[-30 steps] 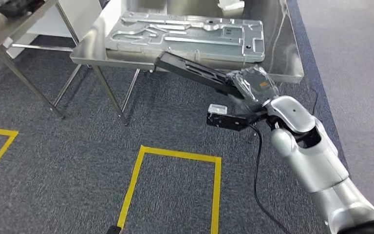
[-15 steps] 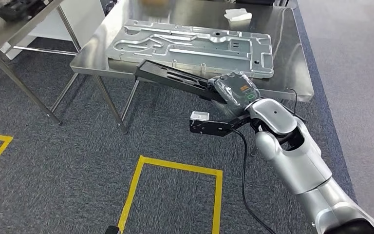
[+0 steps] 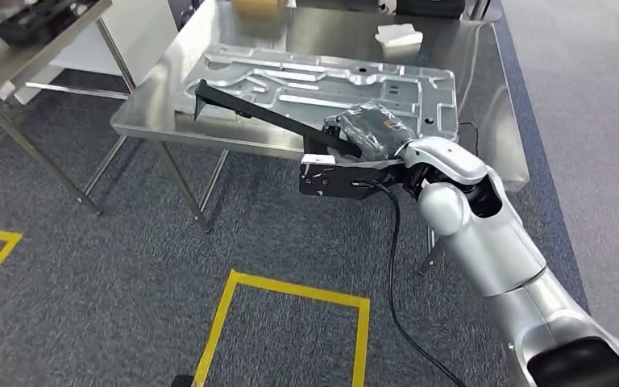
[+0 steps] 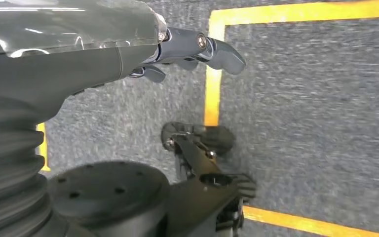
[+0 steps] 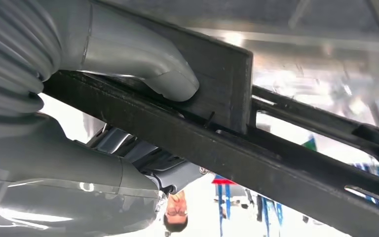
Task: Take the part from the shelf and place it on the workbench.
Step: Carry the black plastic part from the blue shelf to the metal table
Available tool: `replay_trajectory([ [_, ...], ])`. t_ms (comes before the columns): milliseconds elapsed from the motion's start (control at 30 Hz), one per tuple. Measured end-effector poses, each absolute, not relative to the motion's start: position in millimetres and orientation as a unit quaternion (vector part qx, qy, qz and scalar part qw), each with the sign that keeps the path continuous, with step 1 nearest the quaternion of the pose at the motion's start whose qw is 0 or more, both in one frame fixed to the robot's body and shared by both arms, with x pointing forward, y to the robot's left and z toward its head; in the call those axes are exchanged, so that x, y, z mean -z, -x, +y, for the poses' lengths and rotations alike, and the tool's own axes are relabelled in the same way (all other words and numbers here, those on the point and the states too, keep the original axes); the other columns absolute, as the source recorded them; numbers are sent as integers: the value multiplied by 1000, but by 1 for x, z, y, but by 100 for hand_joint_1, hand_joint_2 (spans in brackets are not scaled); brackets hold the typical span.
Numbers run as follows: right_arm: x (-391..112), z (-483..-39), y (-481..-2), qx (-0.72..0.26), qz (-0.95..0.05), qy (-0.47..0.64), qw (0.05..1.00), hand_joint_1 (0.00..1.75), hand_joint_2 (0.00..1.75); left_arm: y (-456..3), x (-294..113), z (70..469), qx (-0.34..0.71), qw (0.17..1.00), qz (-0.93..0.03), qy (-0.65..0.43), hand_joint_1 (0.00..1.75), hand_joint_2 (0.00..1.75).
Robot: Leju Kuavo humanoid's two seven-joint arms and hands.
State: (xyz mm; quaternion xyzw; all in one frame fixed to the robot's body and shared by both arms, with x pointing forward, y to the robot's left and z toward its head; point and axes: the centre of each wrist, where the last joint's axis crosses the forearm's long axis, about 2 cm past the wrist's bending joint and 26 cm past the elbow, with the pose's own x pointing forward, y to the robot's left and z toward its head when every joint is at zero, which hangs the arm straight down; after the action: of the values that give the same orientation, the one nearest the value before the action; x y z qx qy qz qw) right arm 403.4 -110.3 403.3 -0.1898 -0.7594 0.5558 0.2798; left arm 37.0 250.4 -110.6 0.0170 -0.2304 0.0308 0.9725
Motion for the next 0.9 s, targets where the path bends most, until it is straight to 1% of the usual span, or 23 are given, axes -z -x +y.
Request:
replay_trajectory([
  [100,-421,-112,-407,-551,-764,182,283,175,175,-38,111,250,-34,972,-234,-15,0,175],
  [533,-447,-138,-422,-537,-757,214,304,175,175,-29,111,251,-39,971,-235,-10,0,175],
  [900,-442,-193,-440,-529,-736,251,340,175,175,-29,111,248,-37,970,-238,0,0,175],
])
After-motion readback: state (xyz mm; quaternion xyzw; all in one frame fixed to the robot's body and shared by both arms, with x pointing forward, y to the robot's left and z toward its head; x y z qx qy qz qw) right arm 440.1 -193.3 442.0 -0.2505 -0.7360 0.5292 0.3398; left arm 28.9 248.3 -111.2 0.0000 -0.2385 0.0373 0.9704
